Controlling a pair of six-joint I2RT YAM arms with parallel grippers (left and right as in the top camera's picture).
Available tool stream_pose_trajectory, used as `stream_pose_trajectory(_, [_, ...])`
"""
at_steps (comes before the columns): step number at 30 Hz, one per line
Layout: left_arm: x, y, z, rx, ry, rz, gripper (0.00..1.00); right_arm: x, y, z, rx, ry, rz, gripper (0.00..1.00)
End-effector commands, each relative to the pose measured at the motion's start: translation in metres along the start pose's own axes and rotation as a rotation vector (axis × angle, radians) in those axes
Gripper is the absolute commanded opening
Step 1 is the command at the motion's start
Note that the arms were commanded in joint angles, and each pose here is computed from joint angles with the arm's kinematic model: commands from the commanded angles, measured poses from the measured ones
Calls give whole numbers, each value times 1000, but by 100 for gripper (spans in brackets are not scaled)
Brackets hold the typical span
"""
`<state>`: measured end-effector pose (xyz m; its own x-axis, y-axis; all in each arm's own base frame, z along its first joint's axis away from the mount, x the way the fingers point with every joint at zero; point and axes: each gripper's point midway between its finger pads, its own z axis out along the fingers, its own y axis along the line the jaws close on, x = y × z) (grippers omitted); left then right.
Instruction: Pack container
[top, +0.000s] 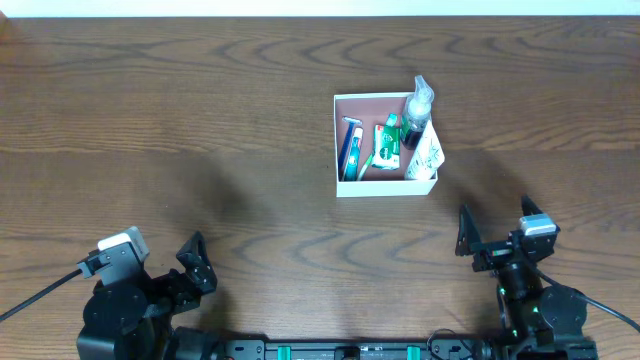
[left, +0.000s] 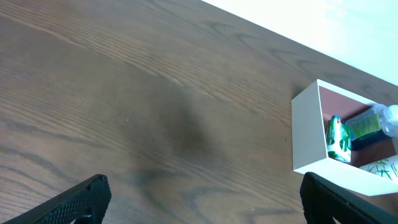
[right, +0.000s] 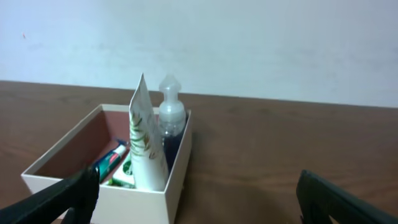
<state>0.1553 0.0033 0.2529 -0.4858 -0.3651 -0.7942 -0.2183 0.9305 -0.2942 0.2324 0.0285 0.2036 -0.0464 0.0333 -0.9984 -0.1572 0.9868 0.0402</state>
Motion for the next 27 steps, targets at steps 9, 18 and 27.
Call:
stream_pose_trajectory(9, [-2, 3, -1, -16, -12, 6, 98, 5, 6, 11, -30, -124, -151, 99])
stream_pose_trajectory(18, [-2, 3, -1, -16, -12, 6, 98, 22, 5, 13, -31, -68, -143, 99])
stream_pose_trajectory(27, [-2, 3, -1, -16, -12, 6, 98, 45, 5, 14, -38, 26, -123, 99])
